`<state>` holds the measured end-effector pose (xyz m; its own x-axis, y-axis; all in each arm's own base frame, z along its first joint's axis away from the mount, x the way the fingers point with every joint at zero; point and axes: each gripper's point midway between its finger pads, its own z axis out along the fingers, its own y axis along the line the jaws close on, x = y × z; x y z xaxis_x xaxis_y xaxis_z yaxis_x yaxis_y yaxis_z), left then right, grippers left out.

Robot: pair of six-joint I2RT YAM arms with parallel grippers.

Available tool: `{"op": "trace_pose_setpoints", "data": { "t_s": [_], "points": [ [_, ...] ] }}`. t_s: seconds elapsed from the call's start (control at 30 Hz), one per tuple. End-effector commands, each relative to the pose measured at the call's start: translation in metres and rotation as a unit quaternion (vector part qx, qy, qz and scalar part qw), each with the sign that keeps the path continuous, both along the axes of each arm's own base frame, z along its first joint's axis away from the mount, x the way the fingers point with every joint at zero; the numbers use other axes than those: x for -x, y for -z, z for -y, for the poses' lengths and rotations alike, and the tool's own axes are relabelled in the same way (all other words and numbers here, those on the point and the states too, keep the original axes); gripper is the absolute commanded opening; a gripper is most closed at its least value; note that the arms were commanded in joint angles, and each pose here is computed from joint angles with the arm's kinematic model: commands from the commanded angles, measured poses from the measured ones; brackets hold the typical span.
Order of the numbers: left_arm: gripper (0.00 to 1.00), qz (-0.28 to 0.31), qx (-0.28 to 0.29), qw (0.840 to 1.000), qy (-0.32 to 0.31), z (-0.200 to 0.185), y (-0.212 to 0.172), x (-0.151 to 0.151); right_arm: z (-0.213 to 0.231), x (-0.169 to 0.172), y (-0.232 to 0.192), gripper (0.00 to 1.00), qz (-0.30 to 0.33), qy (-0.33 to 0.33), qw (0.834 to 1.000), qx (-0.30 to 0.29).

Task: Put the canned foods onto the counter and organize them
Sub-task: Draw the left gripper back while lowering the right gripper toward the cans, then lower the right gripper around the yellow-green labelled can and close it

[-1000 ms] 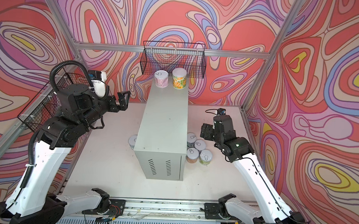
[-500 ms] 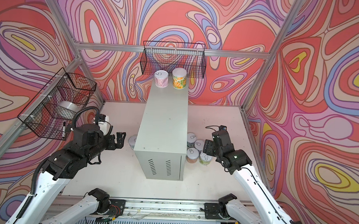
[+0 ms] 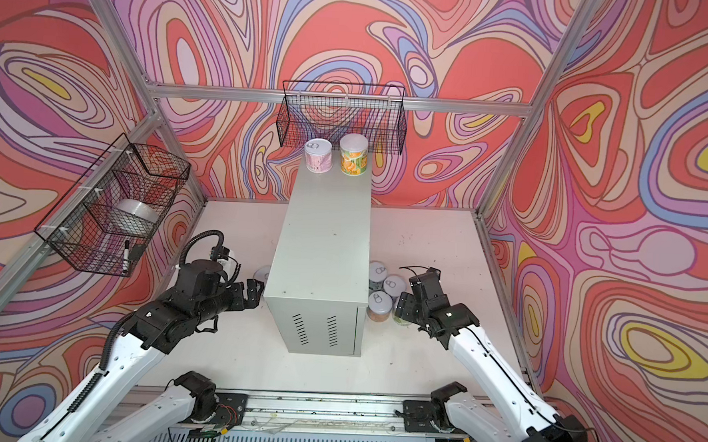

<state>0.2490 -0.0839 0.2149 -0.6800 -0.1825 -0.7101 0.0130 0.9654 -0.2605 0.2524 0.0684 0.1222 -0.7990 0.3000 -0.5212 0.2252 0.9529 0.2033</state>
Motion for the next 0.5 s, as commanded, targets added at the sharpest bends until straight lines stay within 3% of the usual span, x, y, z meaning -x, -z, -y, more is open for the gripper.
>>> {"op": "trace_pose_setpoints", "data": {
  "t_s": [0.0, 0.47],
  "points": [
    [0.97, 0.012, 0.018, 1.0, -0.002, 0.004, 0.0, -0.006, -0.008, -0.008, 0.007, 0.87, 0.007, 0.011, 1.0, -0.024],
    [0.96, -0.001, 0.028, 1.0, 0.002, 0.012, 0.015, -0.013, -0.014, -0.019, 0.039, 0.87, -0.014, 0.031, 0.999, -0.034]
  ]
}}
